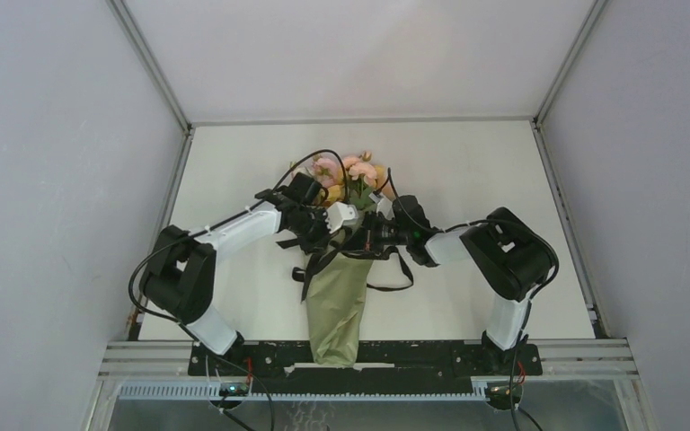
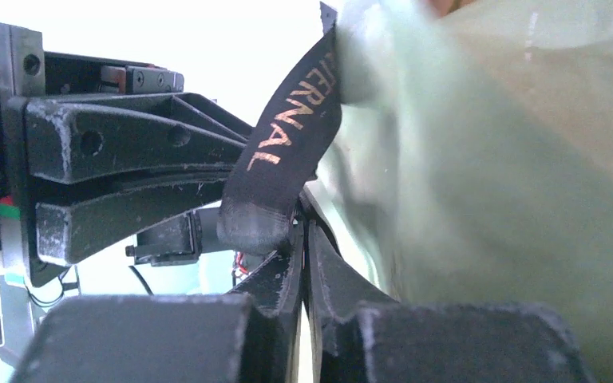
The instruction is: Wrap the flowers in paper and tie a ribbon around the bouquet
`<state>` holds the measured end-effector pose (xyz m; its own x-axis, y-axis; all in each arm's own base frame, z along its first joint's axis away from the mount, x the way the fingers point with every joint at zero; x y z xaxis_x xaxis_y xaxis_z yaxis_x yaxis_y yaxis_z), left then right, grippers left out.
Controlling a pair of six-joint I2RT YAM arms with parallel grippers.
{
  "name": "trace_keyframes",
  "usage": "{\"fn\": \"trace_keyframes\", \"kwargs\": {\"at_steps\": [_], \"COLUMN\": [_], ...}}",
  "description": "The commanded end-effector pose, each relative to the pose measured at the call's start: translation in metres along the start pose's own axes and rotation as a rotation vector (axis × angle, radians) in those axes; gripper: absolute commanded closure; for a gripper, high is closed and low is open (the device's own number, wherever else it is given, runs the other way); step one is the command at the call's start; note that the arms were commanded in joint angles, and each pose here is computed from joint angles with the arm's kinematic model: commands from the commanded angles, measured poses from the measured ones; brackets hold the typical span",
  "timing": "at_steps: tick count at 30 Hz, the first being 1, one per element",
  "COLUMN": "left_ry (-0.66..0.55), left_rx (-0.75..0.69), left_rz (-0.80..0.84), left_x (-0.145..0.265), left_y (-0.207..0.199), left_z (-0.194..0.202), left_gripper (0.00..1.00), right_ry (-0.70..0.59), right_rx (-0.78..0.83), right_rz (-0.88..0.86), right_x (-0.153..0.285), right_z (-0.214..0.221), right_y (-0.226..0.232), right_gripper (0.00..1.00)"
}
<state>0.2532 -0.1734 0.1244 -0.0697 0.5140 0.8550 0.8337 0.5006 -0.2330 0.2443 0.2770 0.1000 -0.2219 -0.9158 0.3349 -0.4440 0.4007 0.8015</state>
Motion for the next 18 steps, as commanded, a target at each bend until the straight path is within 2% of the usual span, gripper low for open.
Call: {"fn": "trace_keyframes", "kwargs": {"at_steps": [1,6,10,15,18], "left_ry": [-0.058,-0.052,-0.057,-0.056,-0.063], "left_rx": [0.004,0.005,-0.020,-0.025,-0.026], "left_rz": [-0.010,-0.059,-0.077,-0.075,-0.067], "left_x": [0.010,0.011,0.011,0.010,0.011], "left_y": [-0.008,-0.011,-0.015,-0.017,-0.019], "left_z": [-0.003,-0.001,-0.001,0.000,0.001], "left_gripper": [1.00,1.00,1.00,1.00,1.00], "right_ry": [-0.030,0.025,0.021,0.003,0.002], "right_rx": [0.127,0.174,0.198,0.185,0.170], "right_rz": [-0.052,-0.025,-0.039,-0.036,-0.038], "right_x": [0.015,0.038,0.049,0.030,0.009], "right_z": [-0.022,-0.020,-0.025,-0.032,-0.036], "right_y": [0.020,0.023,0.029,0.032,0.032], "right_gripper": [0.85,0.72,0.62,0.46,0.44]}}
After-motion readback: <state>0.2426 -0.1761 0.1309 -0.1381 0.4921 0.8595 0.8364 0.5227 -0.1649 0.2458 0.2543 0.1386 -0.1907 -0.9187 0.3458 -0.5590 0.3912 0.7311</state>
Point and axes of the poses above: each gripper's point midway between its finger pads, its own x axis back along the fingers, its own y axis along the line the jaws close on, z = x × y, the point moved 8 cm from there along x, back along the fingers, and after that the axes turned 15 degrees about x, right-handed, at the moved point
